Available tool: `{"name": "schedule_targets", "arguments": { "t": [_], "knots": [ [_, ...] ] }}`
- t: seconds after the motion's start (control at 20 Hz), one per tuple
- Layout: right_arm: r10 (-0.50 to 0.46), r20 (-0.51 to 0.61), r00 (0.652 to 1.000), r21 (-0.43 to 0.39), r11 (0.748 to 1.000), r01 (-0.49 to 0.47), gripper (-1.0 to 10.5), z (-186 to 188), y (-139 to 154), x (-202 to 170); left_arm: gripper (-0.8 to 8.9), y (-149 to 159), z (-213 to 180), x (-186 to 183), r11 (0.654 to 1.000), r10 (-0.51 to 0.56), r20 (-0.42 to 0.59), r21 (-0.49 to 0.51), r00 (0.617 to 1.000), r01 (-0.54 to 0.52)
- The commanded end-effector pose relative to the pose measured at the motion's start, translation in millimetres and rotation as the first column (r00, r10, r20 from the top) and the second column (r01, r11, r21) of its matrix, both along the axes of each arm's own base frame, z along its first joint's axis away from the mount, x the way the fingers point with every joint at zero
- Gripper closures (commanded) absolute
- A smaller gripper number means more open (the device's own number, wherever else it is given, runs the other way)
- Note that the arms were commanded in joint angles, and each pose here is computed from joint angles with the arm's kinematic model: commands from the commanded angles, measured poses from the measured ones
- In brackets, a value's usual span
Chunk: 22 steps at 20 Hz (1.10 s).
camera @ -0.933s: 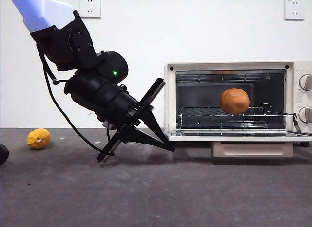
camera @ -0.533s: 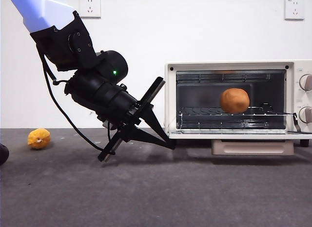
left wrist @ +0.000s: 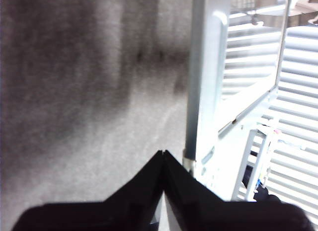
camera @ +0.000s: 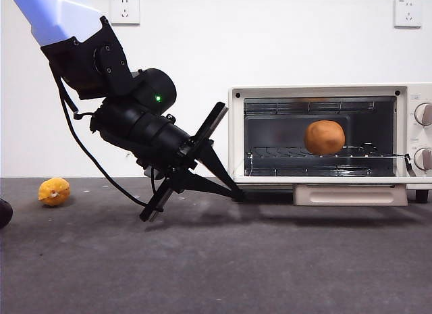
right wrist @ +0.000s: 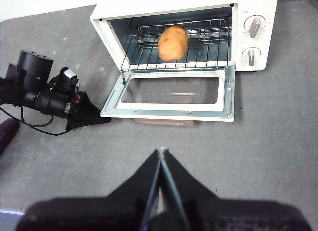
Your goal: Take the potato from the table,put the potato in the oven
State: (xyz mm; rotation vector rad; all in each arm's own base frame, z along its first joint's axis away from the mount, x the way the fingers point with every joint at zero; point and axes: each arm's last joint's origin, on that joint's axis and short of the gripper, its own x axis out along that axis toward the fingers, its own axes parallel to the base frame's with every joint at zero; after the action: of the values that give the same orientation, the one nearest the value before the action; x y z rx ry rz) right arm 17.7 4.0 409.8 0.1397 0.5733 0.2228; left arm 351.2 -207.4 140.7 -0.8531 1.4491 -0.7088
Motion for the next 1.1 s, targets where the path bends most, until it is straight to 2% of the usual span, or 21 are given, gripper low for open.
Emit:
{"name": "schedule_targets", "arguments": {
  "t": [0.05,0.55,1.1],
  "knots": [
    [0.004,0.005,1.000,0.000,1.000,-0.004,9.6,-0.3,-0.1,-0.4,8.21,-3.1,-0.7,2.7,0.999,-0.026,0.006,-0.045,1.000,0.027],
    [0.004,0.006,1.000,0.001,1.000,-0.004,9.6,-0.2,-0.1,-0.3,8.21,-6.2,21.4,18.6,0.990,-0.007,0.045,-0.142,0.999,0.014],
    [0.004,0.006,1.000,0.000,1.000,-0.004,9.6,-0.2,-0.1,-0.3,8.21,-10.5,101.5,55.2,0.973,0.067,0.229,-0.229,0.971,-0.013]
  ]
}}
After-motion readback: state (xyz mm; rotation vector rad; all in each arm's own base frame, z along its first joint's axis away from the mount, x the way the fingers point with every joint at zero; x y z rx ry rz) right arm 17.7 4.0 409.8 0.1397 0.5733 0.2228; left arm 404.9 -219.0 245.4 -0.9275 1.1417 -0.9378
